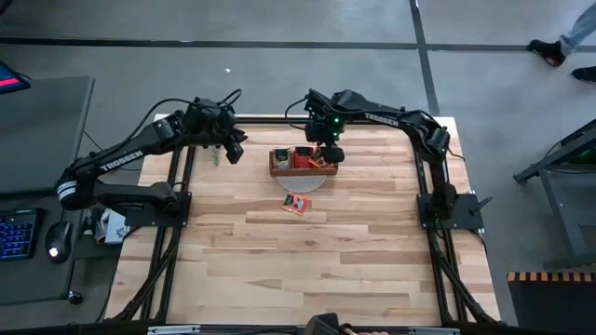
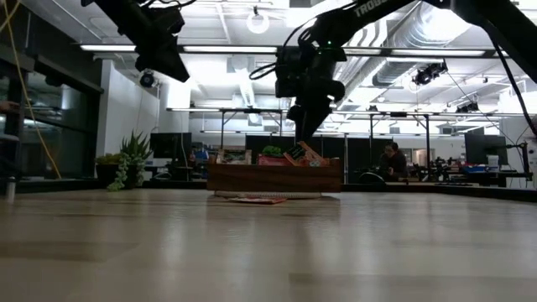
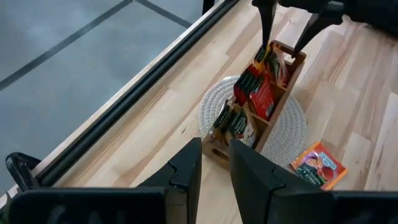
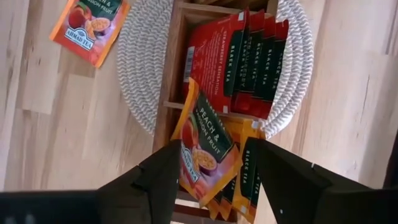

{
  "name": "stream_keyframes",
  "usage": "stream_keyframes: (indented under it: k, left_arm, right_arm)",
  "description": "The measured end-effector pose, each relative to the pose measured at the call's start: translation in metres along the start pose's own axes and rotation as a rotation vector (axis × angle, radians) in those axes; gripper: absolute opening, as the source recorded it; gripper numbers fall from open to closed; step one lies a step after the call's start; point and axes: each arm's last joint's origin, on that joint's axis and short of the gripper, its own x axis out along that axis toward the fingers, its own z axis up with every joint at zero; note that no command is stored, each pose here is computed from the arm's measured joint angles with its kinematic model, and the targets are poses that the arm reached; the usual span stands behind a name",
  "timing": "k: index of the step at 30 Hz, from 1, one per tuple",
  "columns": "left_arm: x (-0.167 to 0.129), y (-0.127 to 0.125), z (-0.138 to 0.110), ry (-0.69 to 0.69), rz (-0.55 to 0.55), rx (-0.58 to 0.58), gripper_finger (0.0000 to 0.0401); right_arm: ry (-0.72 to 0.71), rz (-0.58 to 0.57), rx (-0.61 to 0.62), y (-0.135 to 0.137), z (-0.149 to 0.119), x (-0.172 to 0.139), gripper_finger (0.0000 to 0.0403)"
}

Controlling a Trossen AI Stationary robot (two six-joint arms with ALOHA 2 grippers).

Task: Pick & Place Tea
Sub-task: Put the orange tea bag in the right section of the wooden organizer

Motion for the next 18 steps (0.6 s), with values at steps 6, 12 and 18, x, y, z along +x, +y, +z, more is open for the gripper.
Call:
stream_keyframes:
  k: [6, 12, 18]
  left_arm:
    - [0.0, -0.0006, -0.0001, 0.002, -0.02, 0.002, 0.0078]
    - [0.0, -0.0006, -0.0004, 0.005, -0.021, 0.002, 0.0078]
    - [0.0002, -0.0006, -0.0017, 0.019, -0.021, 0.018, 0.0078]
  right_arm:
    - [0.005, -0.002, 0.009, -0.0014, -0.0001, 0.0035, 0.0177]
    - [0.009, -0.02, 0.021, -0.0038, -0.0011, 0.0031, 0.0135]
    - [0.014, -0.028, 0.025, -0.0046, -0.0018, 0.0028, 0.009]
